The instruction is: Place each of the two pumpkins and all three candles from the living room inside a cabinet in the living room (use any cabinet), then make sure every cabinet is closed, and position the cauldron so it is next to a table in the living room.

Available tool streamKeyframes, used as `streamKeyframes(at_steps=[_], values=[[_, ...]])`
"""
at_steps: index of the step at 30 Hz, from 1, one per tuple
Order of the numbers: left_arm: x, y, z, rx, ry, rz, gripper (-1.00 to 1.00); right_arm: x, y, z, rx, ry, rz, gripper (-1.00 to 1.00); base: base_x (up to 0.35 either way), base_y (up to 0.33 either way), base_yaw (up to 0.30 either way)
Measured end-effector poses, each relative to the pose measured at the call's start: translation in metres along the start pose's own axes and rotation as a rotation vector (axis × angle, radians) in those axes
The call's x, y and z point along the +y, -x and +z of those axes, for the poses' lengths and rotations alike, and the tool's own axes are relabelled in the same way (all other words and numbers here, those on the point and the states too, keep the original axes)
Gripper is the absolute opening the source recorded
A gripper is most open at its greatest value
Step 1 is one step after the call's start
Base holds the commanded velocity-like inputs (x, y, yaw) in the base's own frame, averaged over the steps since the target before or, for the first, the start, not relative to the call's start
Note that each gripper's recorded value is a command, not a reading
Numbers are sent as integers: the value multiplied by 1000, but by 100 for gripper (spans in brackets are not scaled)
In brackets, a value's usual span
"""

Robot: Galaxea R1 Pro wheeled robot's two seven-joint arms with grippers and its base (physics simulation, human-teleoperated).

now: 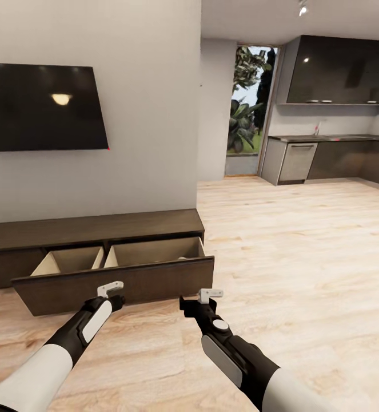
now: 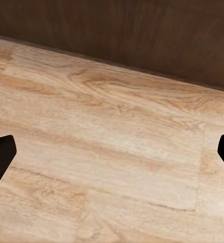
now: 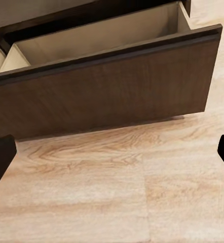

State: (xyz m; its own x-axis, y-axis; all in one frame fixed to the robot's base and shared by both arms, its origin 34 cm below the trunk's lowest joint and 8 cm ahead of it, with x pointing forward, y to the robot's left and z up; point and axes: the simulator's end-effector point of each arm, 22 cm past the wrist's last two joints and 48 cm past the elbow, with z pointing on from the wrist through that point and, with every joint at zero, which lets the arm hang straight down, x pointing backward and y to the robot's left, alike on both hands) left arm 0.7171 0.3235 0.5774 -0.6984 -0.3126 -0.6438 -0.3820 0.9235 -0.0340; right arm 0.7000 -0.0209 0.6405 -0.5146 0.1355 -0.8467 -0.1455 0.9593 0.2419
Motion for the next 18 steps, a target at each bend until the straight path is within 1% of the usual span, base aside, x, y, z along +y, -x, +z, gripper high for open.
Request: streamKeyframes(at_steps=[5, 11, 18], values=[[0, 0, 0, -1, 0, 5, 100, 0, 0, 0, -4, 0, 3, 100, 0, 0, 116], [1, -11, 10, 0, 3, 15, 100, -3, -13, 5, -1, 0, 2, 100, 0, 0, 144], [-1, -24, 19, 0, 1, 22, 100, -6, -26, 10, -7, 1, 3, 100, 0, 0, 16]])
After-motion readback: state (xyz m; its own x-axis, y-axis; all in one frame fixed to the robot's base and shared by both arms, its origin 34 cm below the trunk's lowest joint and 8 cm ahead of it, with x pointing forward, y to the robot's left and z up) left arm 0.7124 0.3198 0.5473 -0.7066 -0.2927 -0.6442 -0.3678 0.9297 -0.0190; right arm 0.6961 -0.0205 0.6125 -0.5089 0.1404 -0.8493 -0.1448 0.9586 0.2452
